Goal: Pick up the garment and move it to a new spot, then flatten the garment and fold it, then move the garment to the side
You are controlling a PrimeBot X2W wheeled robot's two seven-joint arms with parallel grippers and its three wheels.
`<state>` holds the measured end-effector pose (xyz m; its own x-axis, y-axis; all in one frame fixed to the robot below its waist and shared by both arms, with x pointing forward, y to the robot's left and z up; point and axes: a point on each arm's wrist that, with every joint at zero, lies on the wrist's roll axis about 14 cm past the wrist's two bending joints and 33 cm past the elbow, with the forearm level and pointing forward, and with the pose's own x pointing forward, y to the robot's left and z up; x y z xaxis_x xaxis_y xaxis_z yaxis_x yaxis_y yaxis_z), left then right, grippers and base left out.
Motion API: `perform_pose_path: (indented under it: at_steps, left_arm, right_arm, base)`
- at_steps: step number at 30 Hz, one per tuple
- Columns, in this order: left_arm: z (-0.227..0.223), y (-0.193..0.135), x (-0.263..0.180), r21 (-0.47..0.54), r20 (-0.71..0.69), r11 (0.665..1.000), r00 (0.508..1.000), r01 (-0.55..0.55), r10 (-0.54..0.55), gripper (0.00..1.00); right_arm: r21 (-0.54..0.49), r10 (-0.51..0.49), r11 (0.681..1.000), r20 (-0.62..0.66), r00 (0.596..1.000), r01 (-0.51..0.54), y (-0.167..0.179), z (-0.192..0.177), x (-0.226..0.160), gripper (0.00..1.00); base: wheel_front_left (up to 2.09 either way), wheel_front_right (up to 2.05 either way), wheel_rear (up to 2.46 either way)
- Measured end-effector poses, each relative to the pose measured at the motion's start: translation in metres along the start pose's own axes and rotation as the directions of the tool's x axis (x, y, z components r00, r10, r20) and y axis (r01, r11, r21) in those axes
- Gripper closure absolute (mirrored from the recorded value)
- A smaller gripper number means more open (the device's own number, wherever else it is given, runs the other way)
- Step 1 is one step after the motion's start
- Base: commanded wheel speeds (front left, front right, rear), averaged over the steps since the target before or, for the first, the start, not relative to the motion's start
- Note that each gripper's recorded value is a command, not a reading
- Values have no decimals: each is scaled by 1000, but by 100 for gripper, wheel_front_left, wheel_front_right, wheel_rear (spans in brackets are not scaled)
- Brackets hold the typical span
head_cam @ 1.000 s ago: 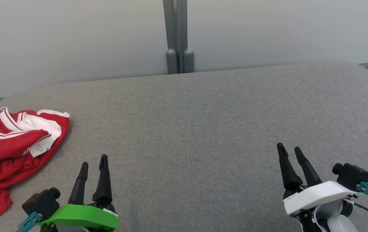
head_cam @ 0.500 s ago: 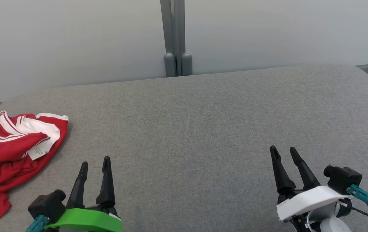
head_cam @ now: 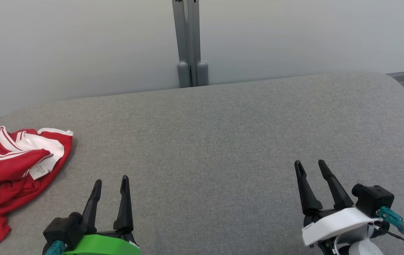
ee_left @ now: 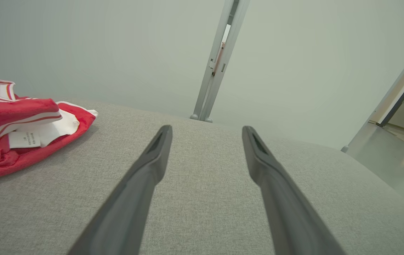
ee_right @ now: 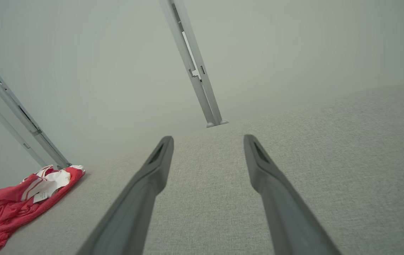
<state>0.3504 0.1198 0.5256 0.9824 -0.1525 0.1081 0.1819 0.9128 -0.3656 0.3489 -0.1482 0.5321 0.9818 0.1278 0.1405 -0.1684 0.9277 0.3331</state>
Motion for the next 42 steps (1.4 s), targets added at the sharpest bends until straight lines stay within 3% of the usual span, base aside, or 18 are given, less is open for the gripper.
perform_pose_path:
  at_steps: [25,42]
  left_arm:
    - [-1,-12,-7,168,18,984,998,51,-55,0]
    - [-4,-13,-12,217,17,974,998,62,-67,0]
  right_arm:
    - [-152,19,988,-8,1000,-20,3,-8,-8,0]
    - [-235,28,971,-11,1000,-30,3,-10,-14,0]
  base:
    - [0,0,0]
    - [0,0,0]
